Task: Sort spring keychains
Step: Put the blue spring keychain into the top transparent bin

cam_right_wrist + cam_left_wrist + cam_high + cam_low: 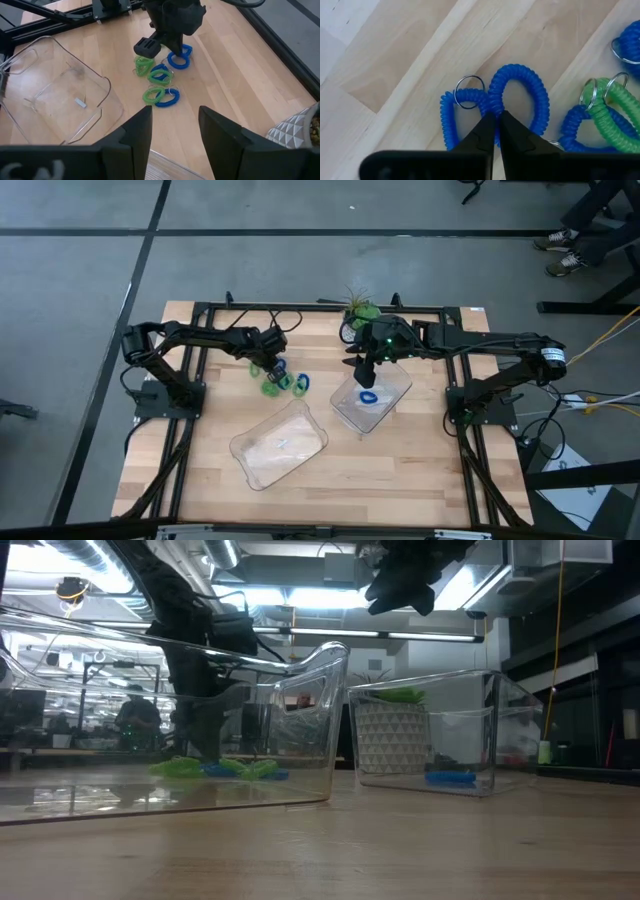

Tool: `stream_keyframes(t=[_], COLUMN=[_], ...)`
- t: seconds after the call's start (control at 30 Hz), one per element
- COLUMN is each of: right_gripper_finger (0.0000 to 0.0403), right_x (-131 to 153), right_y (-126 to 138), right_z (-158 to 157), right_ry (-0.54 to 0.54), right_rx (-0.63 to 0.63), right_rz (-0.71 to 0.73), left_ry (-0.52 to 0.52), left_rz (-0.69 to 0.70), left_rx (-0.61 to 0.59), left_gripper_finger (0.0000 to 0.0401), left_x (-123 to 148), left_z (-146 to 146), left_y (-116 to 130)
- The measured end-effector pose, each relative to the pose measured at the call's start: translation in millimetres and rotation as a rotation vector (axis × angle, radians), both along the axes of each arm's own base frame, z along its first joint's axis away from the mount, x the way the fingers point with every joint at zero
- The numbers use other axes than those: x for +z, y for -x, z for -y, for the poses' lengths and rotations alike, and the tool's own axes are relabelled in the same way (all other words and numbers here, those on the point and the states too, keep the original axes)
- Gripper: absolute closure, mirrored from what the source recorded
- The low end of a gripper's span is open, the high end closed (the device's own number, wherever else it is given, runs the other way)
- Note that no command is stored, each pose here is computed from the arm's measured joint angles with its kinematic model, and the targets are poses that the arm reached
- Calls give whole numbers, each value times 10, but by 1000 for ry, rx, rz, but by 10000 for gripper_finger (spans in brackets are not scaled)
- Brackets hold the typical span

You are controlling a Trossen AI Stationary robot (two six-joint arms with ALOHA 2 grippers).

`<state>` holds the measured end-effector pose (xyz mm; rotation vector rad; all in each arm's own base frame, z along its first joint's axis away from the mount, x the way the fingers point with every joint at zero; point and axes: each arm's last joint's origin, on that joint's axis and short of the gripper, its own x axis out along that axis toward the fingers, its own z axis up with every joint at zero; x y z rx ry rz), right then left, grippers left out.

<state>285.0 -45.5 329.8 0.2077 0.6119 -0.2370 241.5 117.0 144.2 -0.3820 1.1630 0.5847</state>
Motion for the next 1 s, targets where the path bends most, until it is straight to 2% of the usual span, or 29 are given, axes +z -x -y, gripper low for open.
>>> stream_keyframes(t=[0.27, 0.47, 0.83, 1.0], right_gripper_finger=[242, 242, 242, 242], right_x=[2, 14, 127, 137], right_y=[0, -10, -77, -80], right_z=[0, 2, 12, 16], right_ry=[-2, -17, -5, -8], right_rx=[-2, -15, -18, -22], right_rz=[2, 22, 157, 170], left_ry=[-51, -121, -322, -399], left_rz=[95, 226, 565, 693], left_rx=[-7, -70, -280, -353], left_gripper_finger=[396, 397, 398, 398], left_x=[261, 538, 978, 1107], left_z=[24, 55, 230, 348], left_y=[49, 85, -91, -197])
